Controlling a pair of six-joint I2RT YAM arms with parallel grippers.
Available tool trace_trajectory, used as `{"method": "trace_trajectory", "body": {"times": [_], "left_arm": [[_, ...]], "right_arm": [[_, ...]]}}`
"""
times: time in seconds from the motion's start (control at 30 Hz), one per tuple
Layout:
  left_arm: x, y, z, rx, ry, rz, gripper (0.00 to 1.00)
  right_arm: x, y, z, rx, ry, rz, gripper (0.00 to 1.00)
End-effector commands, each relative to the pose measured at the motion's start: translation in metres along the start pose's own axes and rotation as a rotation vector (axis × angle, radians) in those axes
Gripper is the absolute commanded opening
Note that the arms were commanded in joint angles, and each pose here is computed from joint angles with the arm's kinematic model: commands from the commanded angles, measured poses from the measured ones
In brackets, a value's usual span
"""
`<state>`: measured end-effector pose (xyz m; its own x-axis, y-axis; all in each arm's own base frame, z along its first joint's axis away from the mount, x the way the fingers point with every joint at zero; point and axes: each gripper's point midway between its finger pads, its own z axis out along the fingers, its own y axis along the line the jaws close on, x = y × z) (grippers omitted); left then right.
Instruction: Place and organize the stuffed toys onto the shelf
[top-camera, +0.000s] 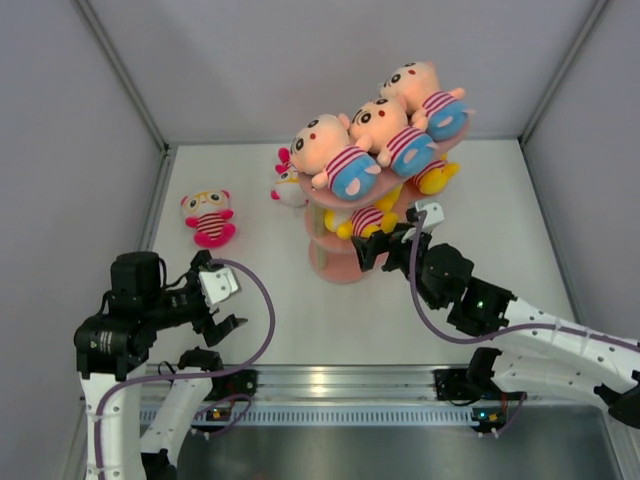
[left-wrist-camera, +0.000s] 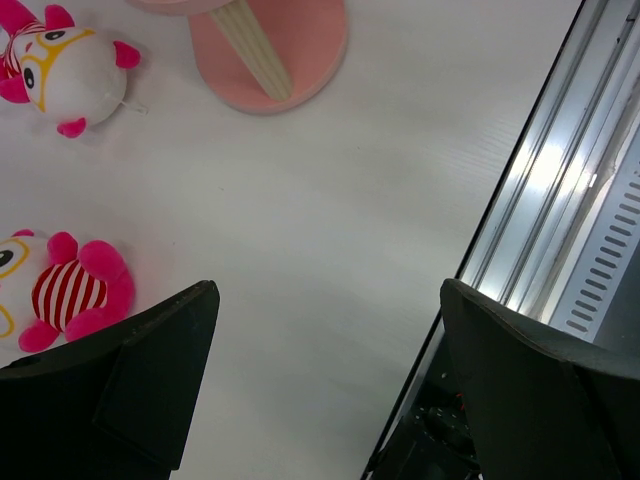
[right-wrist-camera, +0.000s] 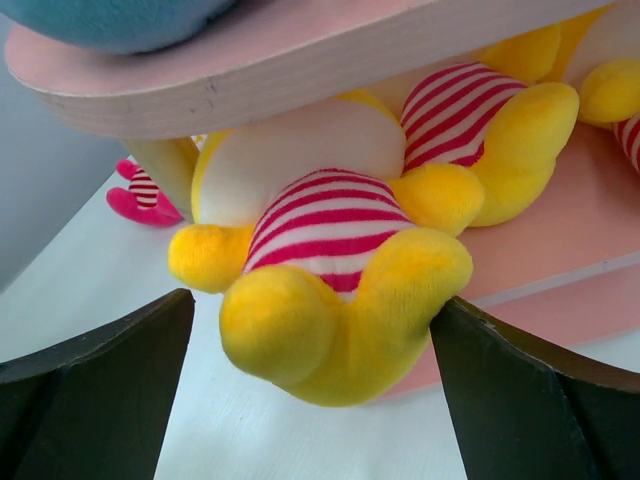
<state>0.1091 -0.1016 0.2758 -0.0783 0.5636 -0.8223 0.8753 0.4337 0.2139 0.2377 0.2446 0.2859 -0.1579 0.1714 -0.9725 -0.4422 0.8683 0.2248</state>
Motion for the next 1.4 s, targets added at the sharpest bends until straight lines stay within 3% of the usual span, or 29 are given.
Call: {"method": "trace_trajectory", "body": {"times": [0.0, 0.27, 0.4, 0.67, 0.9, 1.07, 1.13, 1.37], "left_arm": [[0.015, -0.024, -0.002, 0.082, 0.052, -0.071, 0.98], [0.016, -0.022, -0.002, 0.078, 0.059, -0.075, 0.98], [0.019, -0.022, -0.003, 0.068, 0.069, -0.072, 0.98], [0.019, -0.023, -0.001, 0.08, 0.065, -0.071, 0.98], [0.019, -0.017, -0.002, 0.052, 0.074, -0.068, 0.98], [0.009, 0.026, 0.009, -0.085, 0.055, -0.135, 0.95], [0.006, 0.043, 0.015, -0.12, 0.058, -0.212, 0.88], [-0.008, 0.095, 0.043, -0.17, 0.019, -0.326, 0.76]], "right_arm": [[-0.031, 0.005, -0.005, -0.033, -0.037, 0.04, 0.99], [-0.021, 0.002, 0.004, -0.023, -0.006, 0.061, 0.99], [-0.038, 0.0, -0.006, -0.03, -0.037, 0.072, 0.99], [-0.025, -0.015, -0.017, 0.01, 0.012, 0.06, 1.0], [-0.059, -0.028, -0.035, 0.021, -0.087, 0.089, 0.99], [-0.07, -0.043, -0.038, 0.071, -0.119, 0.095, 0.99], [-0.073, -0.052, -0.037, 0.096, -0.136, 0.116, 0.99], [-0.095, -0.062, -0.022, 0.035, -0.252, 0.212, 0.79]]}}
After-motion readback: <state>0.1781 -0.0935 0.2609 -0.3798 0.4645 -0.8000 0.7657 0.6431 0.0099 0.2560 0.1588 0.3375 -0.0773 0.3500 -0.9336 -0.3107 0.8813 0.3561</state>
